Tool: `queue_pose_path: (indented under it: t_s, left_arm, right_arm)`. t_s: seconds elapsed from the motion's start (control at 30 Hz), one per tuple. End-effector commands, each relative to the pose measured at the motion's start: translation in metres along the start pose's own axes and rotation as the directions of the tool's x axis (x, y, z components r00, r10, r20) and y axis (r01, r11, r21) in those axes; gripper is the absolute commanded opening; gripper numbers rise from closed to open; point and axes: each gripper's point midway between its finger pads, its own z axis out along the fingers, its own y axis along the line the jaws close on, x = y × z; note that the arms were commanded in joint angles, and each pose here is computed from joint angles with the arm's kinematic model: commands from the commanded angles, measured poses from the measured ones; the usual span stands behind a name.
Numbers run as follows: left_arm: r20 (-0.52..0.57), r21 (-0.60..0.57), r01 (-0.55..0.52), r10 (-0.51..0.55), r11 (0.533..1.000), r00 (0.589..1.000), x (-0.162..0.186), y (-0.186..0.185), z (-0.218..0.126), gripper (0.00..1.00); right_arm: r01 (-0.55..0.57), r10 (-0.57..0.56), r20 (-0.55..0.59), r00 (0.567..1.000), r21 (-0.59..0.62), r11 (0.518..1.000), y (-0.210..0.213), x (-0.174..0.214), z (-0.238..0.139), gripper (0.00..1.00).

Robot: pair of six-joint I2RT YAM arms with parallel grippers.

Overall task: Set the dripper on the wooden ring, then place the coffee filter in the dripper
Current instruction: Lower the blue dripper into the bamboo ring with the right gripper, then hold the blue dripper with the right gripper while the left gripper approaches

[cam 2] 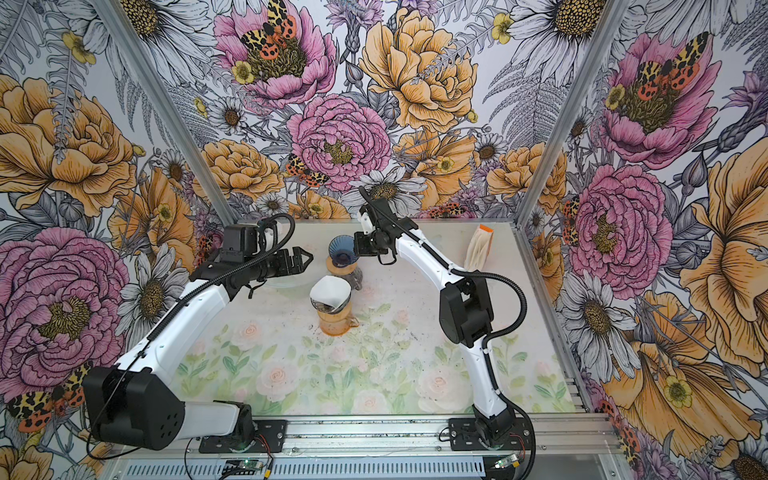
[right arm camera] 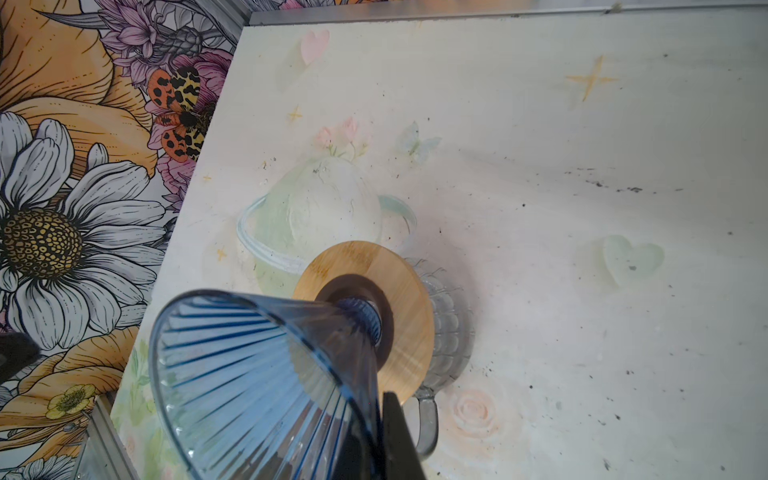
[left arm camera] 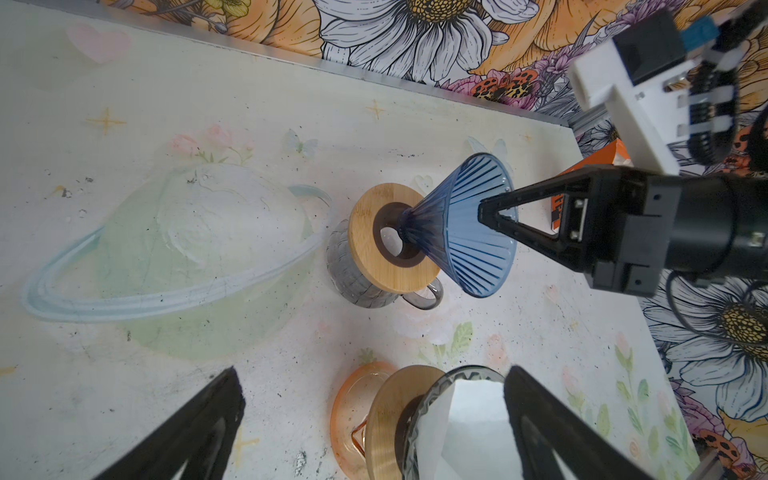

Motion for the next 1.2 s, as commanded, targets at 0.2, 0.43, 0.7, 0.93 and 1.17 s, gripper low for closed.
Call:
queue_pose_path:
  t_s: [0.2,0.43,0.7,0.93,1.17]
  left_arm:
    - [0.003,0.021,-0.019,0.019,1.0,1.0,-0.001,-0.006,0.0,0.99]
    - [-0.005,0.019,-0.018,0.018,1.0,1.0,0.001,-0.004,0.002,0.99]
    - [-0.015,0.018,-0.014,0.015,1.0,1.0,0.004,-0.003,0.006,0.99]
    - [-0.027,0.025,-0.021,0.021,0.999,0.999,0.006,-0.007,0.01,0.99]
    - [-0.033,0.033,-0.024,0.025,0.999,0.999,0.007,-0.009,0.012,0.99]
  right_arm:
    - [-0.003,0.003,0.007,1.0,-0.003,1.0,0.008,-0.001,0.013,0.06]
    - [-0.013,0.014,-0.016,1.0,0.056,0.998,-0.001,0.007,0.015,0.07]
    - [-0.002,0.007,-0.029,1.0,0.188,0.982,-0.02,0.013,0.0,0.06]
    - [0.004,0.008,-0.043,0.999,0.279,0.96,-0.035,0.018,-0.016,0.07]
    - [-0.001,0.019,-0.052,0.998,0.329,0.944,-0.048,0.022,-0.03,0.07]
